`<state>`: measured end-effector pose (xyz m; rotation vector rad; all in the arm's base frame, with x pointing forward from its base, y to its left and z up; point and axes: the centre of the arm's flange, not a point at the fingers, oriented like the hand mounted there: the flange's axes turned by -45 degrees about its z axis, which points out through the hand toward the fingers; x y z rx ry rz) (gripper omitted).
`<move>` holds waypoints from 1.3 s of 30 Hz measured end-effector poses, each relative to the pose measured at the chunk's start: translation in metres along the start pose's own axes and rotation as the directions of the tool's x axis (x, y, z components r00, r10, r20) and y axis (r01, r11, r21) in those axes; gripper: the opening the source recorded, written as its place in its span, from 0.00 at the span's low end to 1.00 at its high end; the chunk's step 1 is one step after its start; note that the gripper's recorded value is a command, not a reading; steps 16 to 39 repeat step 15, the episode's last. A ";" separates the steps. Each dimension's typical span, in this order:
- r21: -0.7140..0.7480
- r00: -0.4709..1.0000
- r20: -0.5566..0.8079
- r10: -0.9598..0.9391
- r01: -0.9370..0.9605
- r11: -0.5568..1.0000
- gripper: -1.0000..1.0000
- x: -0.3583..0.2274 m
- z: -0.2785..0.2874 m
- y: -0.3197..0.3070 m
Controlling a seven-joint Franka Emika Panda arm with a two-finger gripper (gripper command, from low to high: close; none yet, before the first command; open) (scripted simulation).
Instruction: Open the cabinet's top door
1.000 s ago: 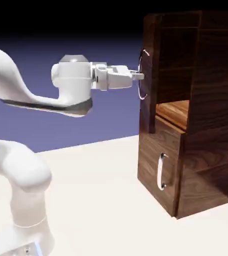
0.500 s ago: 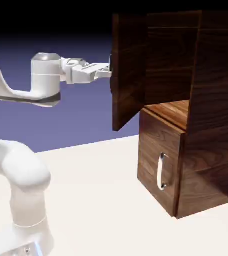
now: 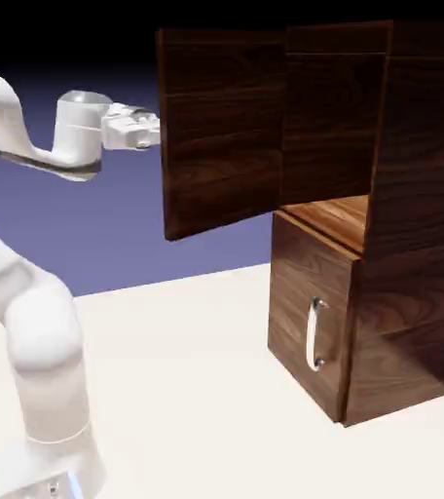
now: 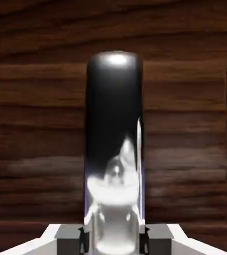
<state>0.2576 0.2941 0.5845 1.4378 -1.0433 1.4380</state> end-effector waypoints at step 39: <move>-0.220 1.000 0.000 0.000 0.000 0.976 0.00 0.000 -0.050 -0.038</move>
